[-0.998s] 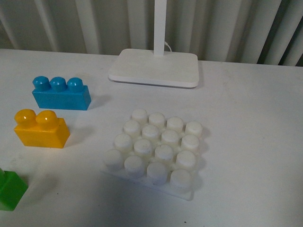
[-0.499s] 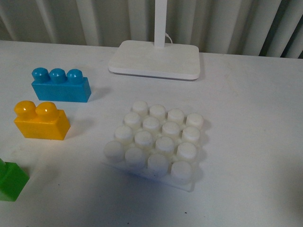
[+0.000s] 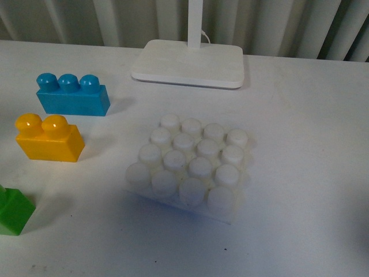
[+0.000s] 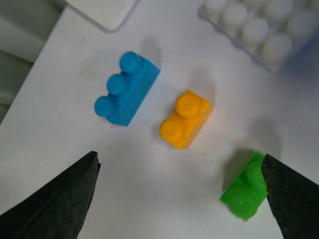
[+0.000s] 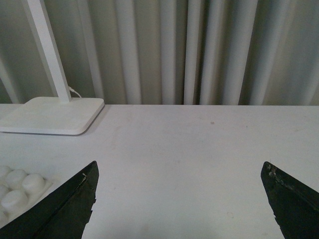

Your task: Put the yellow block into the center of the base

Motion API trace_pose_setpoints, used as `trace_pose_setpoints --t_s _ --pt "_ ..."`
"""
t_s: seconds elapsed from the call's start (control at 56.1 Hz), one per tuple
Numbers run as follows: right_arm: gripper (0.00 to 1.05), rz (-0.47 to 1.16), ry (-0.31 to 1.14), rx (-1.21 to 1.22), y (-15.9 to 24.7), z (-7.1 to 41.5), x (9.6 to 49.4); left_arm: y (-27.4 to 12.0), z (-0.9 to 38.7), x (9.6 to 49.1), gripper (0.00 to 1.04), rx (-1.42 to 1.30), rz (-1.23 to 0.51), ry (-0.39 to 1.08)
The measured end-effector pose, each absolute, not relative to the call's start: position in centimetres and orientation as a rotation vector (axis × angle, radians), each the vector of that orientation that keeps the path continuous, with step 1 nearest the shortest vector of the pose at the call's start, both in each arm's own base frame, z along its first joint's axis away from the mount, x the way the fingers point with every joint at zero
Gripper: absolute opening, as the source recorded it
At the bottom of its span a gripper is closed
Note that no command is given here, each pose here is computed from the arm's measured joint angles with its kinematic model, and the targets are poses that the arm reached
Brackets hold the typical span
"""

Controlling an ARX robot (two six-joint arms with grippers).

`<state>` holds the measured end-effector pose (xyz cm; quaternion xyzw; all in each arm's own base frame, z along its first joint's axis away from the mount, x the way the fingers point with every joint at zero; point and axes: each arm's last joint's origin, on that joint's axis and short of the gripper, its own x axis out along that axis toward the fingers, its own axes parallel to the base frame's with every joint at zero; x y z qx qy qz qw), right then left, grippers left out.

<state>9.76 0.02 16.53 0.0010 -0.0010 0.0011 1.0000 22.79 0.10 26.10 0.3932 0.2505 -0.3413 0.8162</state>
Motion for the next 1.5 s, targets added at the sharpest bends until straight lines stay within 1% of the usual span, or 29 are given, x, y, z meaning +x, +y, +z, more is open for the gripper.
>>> trace_pose_setpoints --t_s 0.16,0.339,0.463,0.624,0.731,1.123,1.141,1.212,1.497 --pt "0.96 0.002 -0.002 0.002 0.0 16.5 9.8 -0.7 25.5 26.4 0.98 1.149 -0.828 0.678" --pt "0.96 0.002 -0.002 0.002 0.0 16.5 9.8 -2.4 24.8 29.9 0.98 1.376 -0.879 0.734" --pt "0.96 0.002 -0.002 0.002 0.0 16.5 9.8 -3.4 23.7 31.0 0.98 1.418 -0.923 0.748" --pt "0.96 0.002 -0.002 0.002 0.0 16.5 9.8 -5.6 21.7 31.8 0.98 1.444 -1.025 0.763" --pt "0.96 0.002 -0.002 0.002 0.0 16.5 9.8 -6.8 20.9 32.2 0.98 1.465 -1.062 0.762" --pt "0.96 0.002 -0.002 0.002 0.0 16.5 9.8 -7.4 19.3 33.1 0.98 1.49 -1.096 0.816" --pt "0.96 0.002 -0.002 0.002 0.0 16.5 9.8 -7.5 19.2 33.2 0.97 1.49 -1.1 0.817" --pt "0.96 0.002 -0.002 0.002 0.0 16.5 9.8 -7.6 19.0 33.2 0.83 1.49 -1.105 0.82" --pt "0.96 0.003 -0.002 0.002 0.0 16.5 9.8 -7.3 18.5 33.0 0.4 1.486 -1.126 0.871"
